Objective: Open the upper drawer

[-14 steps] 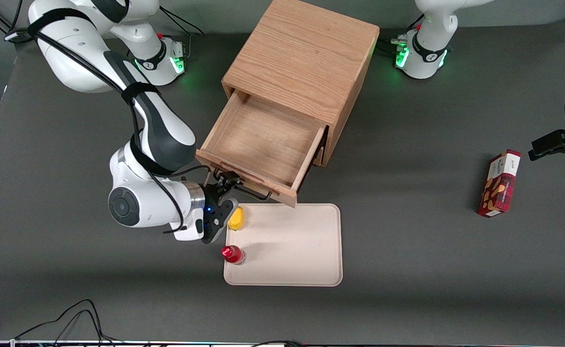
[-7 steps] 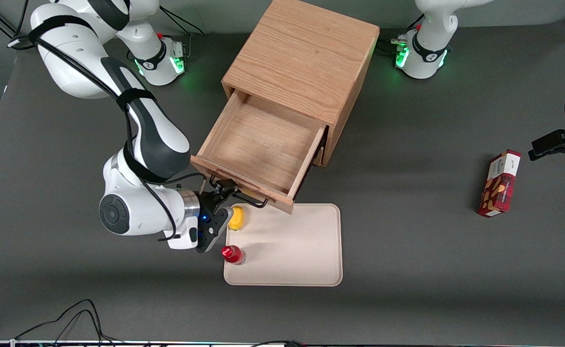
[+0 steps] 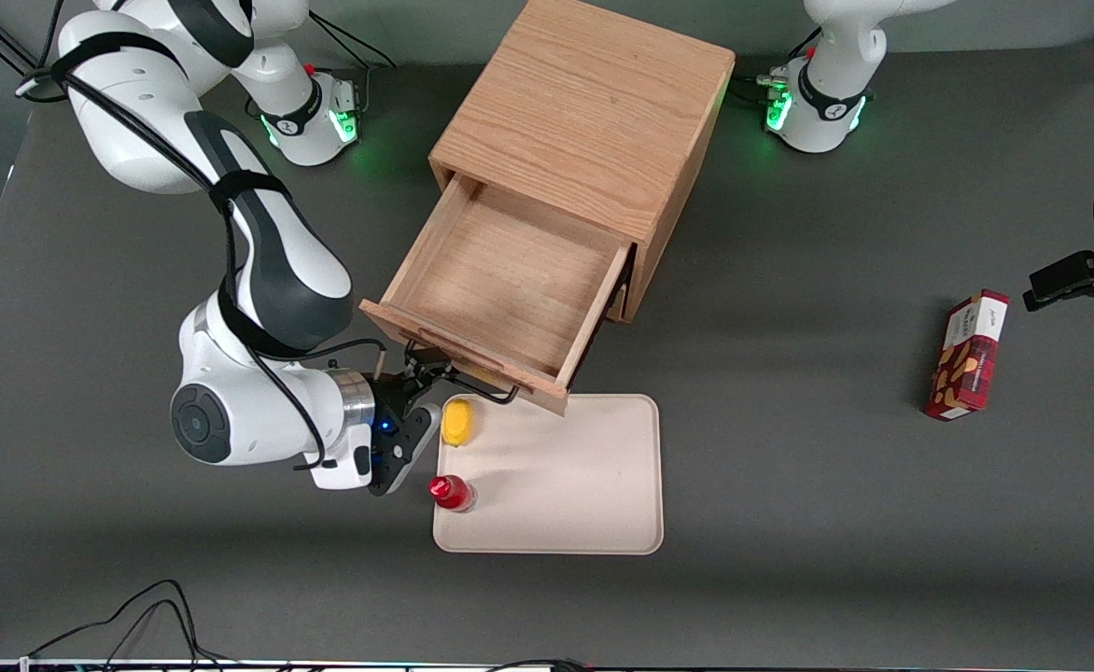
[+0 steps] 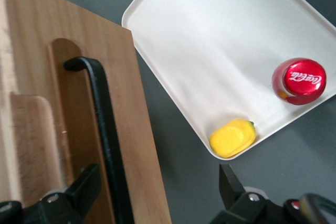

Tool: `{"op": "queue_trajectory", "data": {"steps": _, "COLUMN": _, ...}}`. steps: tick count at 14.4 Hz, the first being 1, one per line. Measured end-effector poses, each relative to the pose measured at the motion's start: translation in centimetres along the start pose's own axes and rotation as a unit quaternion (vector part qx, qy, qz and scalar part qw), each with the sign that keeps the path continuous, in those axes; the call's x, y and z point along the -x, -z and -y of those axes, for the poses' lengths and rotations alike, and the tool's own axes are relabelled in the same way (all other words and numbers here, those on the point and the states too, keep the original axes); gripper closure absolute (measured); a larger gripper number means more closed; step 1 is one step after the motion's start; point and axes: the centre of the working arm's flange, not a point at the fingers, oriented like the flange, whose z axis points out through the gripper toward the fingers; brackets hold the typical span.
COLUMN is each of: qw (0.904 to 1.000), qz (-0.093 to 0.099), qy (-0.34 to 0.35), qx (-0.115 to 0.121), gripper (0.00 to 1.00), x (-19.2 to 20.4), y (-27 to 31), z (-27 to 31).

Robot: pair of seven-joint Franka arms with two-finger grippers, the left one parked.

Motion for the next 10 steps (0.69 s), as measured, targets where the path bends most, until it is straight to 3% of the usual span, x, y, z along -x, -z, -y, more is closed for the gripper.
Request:
{"op": "queue_trajectory", "data": {"steps": 2, "qw": 0.9994, "qz": -0.023, "qy": 0.015, "qx": 0.021, "gripper": 0.0, "x": -0.3, "y": 4.2, "z": 2.2}}
{"op": "queue_trajectory", "data": {"steps": 3, "qw": 0.9981, "qz": -0.031, "qy": 0.027, "qx": 0.046, "gripper": 0.0, "x": 0.0, "y": 7.3, "z": 4.0}}
{"op": "queue_trajectory", "data": {"steps": 5, "qw": 0.9937, "qz": -0.026, "qy": 0.044, "qx": 0.1, "gripper": 0.0, "x": 1.8, "y": 13.9, "z": 9.1}}
{"op": "queue_trajectory", "data": {"steps": 7, "qw": 0.9892, "qz": -0.02, "qy": 0.012, "qx": 0.144, "gripper": 0.0, "x": 5.0, "y": 20.0, "z": 14.0}}
{"op": "queue_trajectory", "data": {"steps": 10, "qw": 0.9767, "qz": -0.043, "qy": -0.074, "qx": 0.197, "gripper": 0.0, "x": 10.9, "y": 27.9, "z": 18.5}}
